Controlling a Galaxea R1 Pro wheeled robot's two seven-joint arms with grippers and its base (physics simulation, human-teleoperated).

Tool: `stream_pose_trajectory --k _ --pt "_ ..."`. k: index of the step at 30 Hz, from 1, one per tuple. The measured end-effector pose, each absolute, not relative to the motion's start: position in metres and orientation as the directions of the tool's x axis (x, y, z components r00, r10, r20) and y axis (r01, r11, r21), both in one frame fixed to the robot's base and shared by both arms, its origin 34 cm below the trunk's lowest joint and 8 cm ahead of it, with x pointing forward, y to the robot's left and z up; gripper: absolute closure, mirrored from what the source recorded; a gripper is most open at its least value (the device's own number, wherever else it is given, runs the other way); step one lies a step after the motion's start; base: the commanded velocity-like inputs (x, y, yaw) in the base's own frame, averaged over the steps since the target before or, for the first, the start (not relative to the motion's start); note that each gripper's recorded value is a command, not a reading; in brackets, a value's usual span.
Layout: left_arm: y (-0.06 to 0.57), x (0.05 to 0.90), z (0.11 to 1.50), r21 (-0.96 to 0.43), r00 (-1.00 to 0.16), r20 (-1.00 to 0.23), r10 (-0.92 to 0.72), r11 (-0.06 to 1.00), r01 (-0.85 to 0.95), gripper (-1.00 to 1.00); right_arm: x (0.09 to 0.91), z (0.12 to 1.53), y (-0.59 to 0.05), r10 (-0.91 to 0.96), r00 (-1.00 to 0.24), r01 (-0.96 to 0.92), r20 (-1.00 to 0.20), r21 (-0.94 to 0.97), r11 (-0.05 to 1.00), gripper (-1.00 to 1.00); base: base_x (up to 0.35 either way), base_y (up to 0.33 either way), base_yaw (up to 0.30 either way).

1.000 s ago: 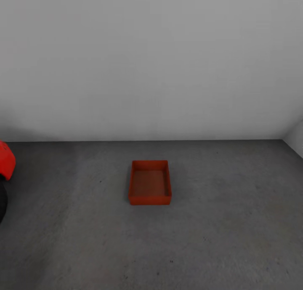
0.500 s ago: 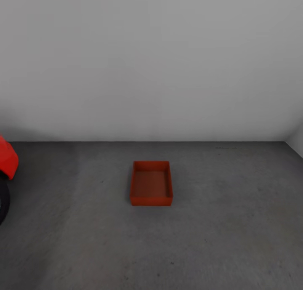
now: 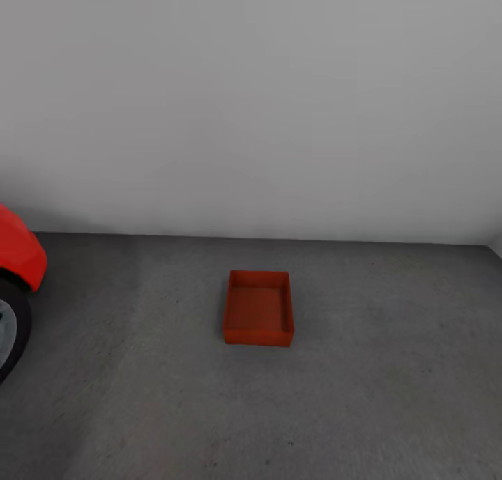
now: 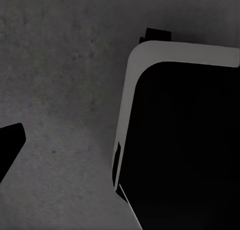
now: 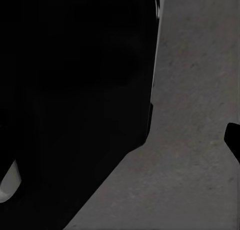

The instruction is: Move the two storage containers from the living room to the garage. In the garage, place one container on the floor and stack the other container on top of it (either order is fine).

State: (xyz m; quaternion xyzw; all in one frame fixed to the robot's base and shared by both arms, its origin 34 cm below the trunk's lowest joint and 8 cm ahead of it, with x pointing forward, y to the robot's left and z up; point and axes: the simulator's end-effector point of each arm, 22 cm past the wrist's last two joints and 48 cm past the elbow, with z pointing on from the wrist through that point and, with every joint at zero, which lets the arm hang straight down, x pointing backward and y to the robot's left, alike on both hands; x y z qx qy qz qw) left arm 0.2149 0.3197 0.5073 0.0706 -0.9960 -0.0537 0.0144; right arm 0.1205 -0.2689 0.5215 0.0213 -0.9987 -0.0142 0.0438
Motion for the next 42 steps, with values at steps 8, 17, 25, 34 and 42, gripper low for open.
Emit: stream_pose_trajectory --k 8,17,25,34,42 --pt "0.319 0.219 0.508 0.107 -0.990 0.010 -0.143 0.984 -0.141 -1.00 0.123 0.521 -0.268 -0.044 -0.996 -0.041 0.082 0.030 0.999 -1.00 0.000 0.000 0.010" --pt "0.319 0.225 0.509 0.105 -0.990 -0.004 -0.143 0.984 -0.142 -1.00 0.128 0.521 -0.266 -0.046 -0.996 -0.044 0.072 0.034 0.998 -1.00 0.000 0.000 0.000" --pt "0.319 0.230 0.511 0.103 -0.990 -0.016 -0.143 0.984 -0.144 -1.00 0.133 0.521 -0.265 -0.046 -0.997 -0.044 0.059 0.034 0.998 -1.00 0.000 0.000 0.000" --pt "0.319 0.236 0.512 0.101 -0.989 -0.030 -0.143 0.984 -0.145 -1.00 0.138 0.521 -0.265 -0.046 -0.998 -0.045 0.045 0.033 0.998 -1.00 0.000 0.000 0.000" --pt "0.319 0.241 0.513 0.099 -0.989 -0.043 -0.143 0.984 -0.146 -1.00 0.144 0.521 -0.264 -0.046 -0.998 -0.045 0.031 0.034 0.998 -1.00 0.000 0.000 0.000"
